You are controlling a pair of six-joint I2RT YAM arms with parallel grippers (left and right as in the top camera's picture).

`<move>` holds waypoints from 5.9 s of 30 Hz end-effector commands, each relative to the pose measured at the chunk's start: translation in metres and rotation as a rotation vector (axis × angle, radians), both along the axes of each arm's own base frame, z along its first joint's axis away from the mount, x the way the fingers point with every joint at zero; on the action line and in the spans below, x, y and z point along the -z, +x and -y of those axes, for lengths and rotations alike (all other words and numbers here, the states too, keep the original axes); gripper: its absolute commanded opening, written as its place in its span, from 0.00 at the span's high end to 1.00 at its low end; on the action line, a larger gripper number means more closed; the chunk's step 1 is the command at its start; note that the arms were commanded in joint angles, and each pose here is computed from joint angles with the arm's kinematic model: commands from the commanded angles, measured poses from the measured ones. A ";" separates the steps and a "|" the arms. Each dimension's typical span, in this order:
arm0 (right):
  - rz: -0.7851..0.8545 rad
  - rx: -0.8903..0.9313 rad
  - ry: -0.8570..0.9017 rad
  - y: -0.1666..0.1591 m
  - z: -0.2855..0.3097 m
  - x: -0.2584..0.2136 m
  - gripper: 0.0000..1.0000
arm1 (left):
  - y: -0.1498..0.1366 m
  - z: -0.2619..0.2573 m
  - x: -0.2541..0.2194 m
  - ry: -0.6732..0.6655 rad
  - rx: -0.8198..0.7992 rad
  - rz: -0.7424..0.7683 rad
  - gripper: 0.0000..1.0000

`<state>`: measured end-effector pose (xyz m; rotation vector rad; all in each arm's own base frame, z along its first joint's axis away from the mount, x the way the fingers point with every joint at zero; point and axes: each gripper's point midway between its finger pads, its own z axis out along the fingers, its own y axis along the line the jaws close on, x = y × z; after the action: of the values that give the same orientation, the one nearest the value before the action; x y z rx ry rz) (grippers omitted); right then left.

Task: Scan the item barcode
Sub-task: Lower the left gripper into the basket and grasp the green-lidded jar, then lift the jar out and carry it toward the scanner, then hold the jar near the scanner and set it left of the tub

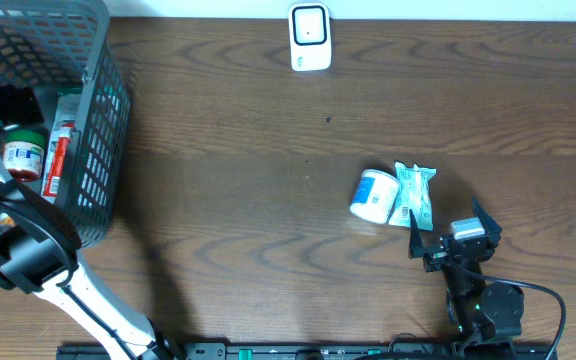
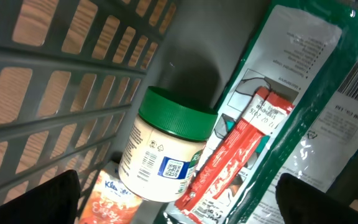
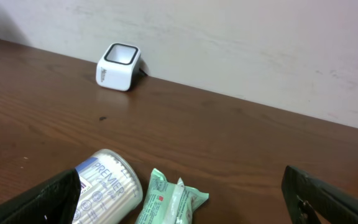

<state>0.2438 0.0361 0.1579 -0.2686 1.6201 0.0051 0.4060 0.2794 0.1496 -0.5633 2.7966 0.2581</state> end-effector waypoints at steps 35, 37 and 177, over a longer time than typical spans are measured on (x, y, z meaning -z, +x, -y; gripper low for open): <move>0.000 -0.007 0.000 0.000 -0.002 0.000 0.01 | -0.025 -0.006 0.110 -0.116 0.039 -0.202 0.18; 0.000 -0.007 0.000 0.000 -0.002 0.000 0.01 | -0.025 -0.006 0.112 -0.116 0.039 -0.201 0.18; 0.000 -0.007 0.000 0.000 -0.002 0.000 0.01 | -0.099 0.521 0.126 -0.345 0.596 -0.207 0.90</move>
<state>0.2438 0.0361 0.1579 -0.2686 1.6201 0.0051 0.3120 -0.2293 0.0210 0.2288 3.0646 -0.2430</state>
